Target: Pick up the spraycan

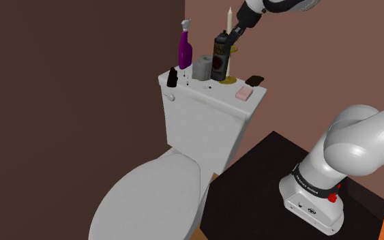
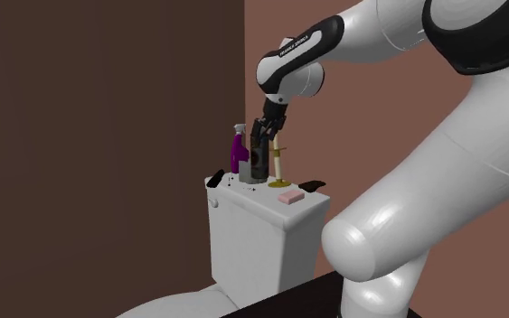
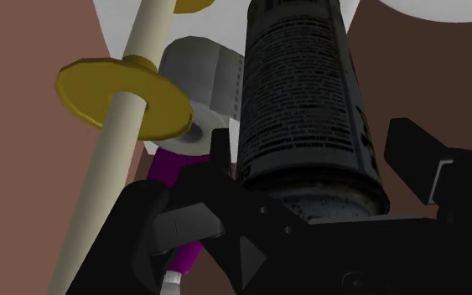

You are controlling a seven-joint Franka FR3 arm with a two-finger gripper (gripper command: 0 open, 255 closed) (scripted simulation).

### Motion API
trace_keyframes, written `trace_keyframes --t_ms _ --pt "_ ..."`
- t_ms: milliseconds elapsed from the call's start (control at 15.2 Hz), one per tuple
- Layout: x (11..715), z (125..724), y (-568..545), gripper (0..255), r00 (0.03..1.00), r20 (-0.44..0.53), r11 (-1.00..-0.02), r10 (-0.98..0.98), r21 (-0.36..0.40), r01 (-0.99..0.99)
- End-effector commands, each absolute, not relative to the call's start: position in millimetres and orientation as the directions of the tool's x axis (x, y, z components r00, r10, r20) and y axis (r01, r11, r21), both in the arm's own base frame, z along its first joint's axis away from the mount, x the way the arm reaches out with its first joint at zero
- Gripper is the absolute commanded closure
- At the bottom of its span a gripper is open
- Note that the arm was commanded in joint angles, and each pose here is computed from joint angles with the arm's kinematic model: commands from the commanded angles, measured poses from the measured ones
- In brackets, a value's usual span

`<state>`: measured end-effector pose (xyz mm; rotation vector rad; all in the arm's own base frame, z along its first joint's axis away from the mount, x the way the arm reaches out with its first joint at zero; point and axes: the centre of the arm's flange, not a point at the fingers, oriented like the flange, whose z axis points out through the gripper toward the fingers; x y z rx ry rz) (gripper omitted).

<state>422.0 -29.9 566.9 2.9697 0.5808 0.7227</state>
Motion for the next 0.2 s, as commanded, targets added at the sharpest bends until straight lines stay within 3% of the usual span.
trace_keyframes --t_ms 0,132 --pt "422.9 578.4 -28.9 255 0.822 0.439 -0.930 0.363 0.116 0.349" --pt "422.9 579.2 -28.9 255 0.822 0.439 -0.930 0.363 0.116 0.349"
